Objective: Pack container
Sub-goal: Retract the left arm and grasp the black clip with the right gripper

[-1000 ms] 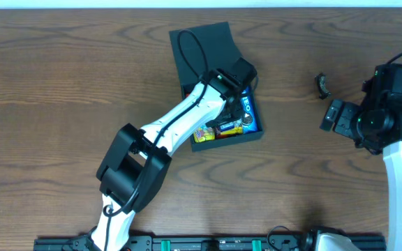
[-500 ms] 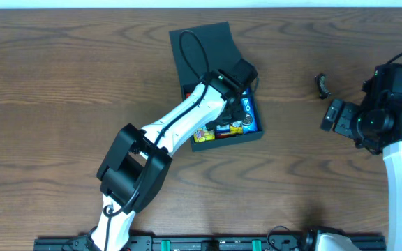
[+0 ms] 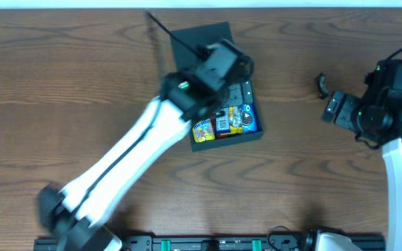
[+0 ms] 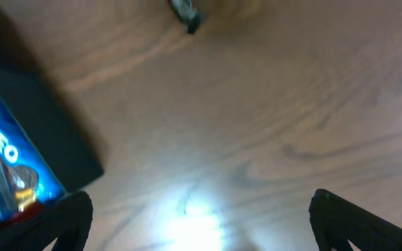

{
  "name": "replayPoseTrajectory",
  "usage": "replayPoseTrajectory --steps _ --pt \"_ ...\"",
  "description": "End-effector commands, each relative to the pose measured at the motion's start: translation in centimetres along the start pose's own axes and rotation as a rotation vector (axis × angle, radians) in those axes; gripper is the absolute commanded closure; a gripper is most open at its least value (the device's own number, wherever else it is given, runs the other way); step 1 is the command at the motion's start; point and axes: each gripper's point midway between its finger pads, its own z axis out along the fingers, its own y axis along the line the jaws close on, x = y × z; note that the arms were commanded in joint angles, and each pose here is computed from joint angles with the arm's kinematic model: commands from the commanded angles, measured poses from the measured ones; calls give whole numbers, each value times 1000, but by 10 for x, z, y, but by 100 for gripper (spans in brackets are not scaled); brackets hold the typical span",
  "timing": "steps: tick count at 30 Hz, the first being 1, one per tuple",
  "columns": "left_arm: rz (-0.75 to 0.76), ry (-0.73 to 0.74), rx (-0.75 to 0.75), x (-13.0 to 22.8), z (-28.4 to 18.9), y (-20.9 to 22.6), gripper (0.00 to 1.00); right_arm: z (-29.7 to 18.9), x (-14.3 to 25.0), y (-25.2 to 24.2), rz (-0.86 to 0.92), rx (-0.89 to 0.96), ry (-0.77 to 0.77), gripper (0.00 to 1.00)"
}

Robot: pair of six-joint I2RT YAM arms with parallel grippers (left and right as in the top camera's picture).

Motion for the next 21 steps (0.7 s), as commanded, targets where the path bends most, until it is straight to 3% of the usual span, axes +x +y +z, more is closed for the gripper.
replayPoseTrajectory --steps 1,9,21 --pt "194 -120 -13 -19 -51 7 5 25 -6 -3 -43 32 36 1" --pt "192 -199 -179 -14 -121 59 5 105 -20 2 -82 32 140 1" --pt "217 -98 -260 10 -124 82 5 171 -58 24 -178 -87 222 1"
